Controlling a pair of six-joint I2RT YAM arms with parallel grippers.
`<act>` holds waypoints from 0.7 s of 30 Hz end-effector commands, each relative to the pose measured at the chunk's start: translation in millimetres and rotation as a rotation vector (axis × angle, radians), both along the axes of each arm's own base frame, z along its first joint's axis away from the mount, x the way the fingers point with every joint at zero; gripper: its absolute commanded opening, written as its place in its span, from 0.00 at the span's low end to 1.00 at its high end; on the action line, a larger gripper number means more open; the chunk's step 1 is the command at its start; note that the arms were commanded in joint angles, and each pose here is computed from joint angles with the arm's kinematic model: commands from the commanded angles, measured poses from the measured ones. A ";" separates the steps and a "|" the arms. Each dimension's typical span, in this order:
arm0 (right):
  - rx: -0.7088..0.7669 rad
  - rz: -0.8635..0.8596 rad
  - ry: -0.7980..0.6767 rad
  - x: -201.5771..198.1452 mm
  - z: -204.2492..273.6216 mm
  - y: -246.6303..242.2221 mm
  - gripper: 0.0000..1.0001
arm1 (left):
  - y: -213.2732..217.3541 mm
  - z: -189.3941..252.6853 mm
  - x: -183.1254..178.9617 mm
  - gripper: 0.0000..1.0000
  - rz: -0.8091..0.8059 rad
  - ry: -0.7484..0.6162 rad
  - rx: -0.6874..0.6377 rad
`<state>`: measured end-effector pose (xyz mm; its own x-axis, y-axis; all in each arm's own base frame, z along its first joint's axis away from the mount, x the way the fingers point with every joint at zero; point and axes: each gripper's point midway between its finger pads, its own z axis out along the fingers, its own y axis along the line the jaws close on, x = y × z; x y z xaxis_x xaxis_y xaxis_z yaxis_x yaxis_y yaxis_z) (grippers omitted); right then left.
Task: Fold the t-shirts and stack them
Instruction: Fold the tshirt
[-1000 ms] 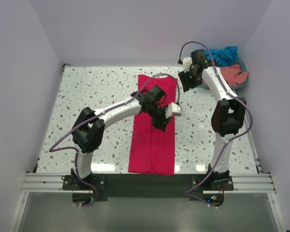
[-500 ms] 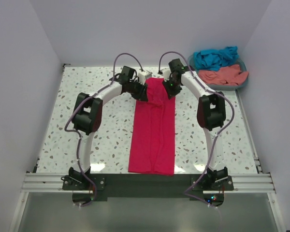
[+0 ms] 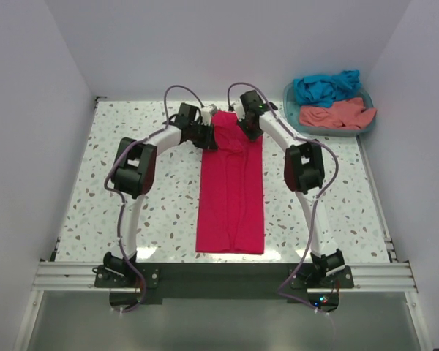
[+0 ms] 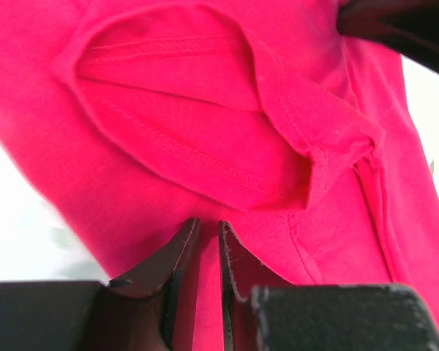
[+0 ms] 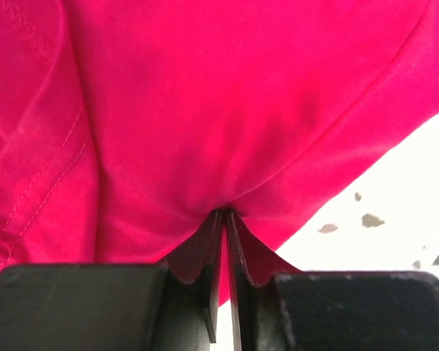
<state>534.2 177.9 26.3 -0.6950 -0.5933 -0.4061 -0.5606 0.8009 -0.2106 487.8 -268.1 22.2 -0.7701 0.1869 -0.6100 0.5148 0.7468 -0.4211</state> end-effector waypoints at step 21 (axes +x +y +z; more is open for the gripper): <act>-0.049 0.011 -0.547 122.6 42.0 27.1 0.40 | 47.5 -16.8 73.3 0.29 0.115 -0.045 -0.039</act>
